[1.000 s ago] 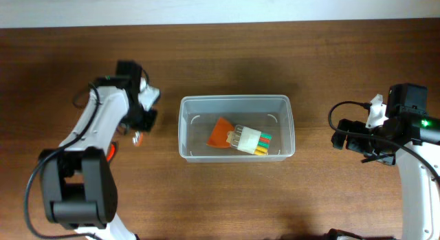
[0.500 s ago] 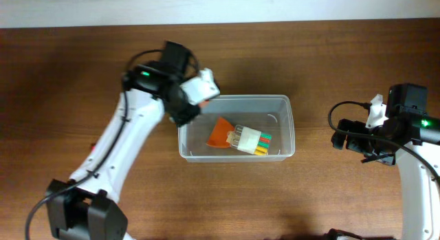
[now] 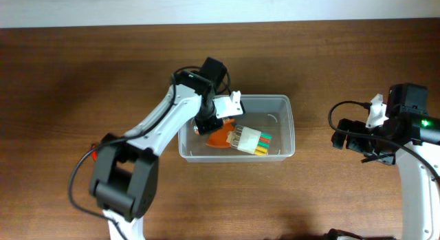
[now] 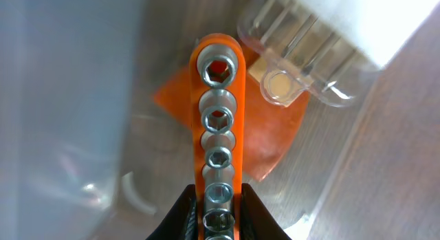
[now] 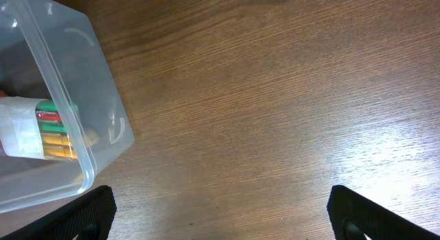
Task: Pack container
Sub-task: 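Lift the socket rail with the left gripper and drop it into the container, then move the left gripper back left over the red-handled pliers, then lower the left gripper and grasp the pliers by a red handle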
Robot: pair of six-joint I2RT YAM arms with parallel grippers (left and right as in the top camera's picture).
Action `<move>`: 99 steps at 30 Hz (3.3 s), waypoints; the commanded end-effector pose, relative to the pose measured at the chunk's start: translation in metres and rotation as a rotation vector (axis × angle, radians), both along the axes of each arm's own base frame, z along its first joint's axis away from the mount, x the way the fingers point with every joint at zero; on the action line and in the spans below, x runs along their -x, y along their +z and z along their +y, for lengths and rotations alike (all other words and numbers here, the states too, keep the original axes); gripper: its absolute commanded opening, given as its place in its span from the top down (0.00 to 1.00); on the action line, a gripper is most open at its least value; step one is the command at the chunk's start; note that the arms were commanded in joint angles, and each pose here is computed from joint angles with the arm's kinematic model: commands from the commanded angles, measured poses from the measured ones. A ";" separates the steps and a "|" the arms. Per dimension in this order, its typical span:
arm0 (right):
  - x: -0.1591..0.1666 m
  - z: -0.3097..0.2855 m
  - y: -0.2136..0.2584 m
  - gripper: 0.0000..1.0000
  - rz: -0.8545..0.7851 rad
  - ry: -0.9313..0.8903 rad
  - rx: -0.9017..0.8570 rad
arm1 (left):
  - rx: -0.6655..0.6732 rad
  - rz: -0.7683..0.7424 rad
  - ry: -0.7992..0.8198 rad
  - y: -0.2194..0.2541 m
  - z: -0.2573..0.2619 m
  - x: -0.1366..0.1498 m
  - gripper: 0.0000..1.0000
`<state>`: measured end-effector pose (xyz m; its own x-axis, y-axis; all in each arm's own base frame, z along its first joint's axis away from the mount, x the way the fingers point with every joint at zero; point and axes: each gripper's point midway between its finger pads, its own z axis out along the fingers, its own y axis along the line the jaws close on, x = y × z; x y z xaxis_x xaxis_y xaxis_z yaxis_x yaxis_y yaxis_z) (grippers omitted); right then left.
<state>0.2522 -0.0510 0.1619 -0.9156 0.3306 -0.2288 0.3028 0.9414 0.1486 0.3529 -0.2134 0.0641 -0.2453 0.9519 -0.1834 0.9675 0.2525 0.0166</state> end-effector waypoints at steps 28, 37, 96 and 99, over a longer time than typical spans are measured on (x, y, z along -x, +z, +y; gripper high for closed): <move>-0.001 0.002 0.001 0.01 -0.006 0.010 0.004 | -0.027 -0.271 0.915 0.179 0.129 -0.038 0.01; -0.002 0.001 0.001 0.01 -0.013 0.010 0.006 | 0.059 -0.308 1.323 0.232 0.245 0.027 0.01; -0.002 0.001 0.001 0.01 -0.013 0.009 0.005 | -0.066 0.248 1.249 -0.076 0.287 0.075 0.48; -0.002 0.001 0.001 0.01 -0.013 0.009 0.005 | -0.061 0.253 1.248 -0.076 0.285 0.075 0.67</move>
<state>0.2545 -0.0517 0.1621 -0.9135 0.3296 -0.2385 0.3010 0.9420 0.1487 0.2853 0.0797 -0.0032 -0.9987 0.0512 0.0063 0.0508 0.9976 -0.0471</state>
